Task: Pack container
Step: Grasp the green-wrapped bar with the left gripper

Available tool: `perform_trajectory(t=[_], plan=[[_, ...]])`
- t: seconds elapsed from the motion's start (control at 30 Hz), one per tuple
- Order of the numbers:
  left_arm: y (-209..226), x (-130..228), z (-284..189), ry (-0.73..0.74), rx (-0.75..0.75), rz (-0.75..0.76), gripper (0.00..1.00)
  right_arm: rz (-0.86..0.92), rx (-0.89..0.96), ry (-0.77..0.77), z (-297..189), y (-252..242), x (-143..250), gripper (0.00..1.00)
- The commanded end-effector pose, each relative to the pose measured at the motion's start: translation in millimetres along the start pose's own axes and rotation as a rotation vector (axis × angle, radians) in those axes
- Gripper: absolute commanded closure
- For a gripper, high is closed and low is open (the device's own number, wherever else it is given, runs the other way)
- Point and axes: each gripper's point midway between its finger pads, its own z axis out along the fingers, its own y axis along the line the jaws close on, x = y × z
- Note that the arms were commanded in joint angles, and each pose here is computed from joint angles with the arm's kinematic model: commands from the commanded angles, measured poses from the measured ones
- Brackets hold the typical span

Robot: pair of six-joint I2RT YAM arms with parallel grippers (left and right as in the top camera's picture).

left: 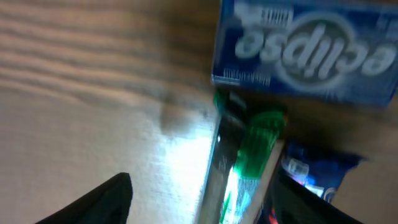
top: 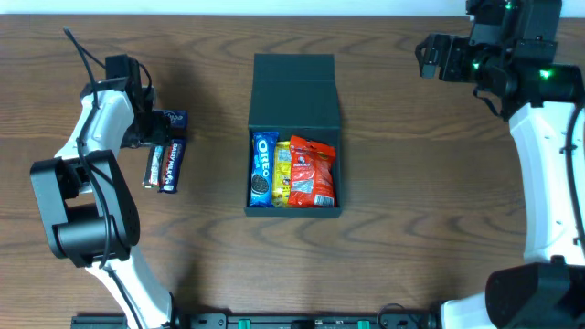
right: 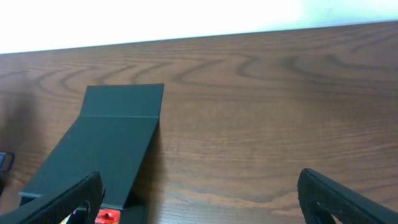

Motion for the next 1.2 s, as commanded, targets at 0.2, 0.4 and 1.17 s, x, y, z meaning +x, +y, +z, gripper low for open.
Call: perform_trajectory(t=[0.2, 0.4, 1.17], plan=[[-12, 1, 10, 0.008, 0.074, 0.039, 0.29, 0.007, -0.007, -0.011, -7, 2, -2, 0.01], [-12, 3, 15, 0.02, 0.075, 0.07, 0.34, 0.007, -0.006, -0.012, -7, 2, -2, 0.01], [-16, 13, 34, 0.078, 0.089, 0.063, 0.6, 0.006, -0.004, -0.016, -8, 2, -3, 0.01]])
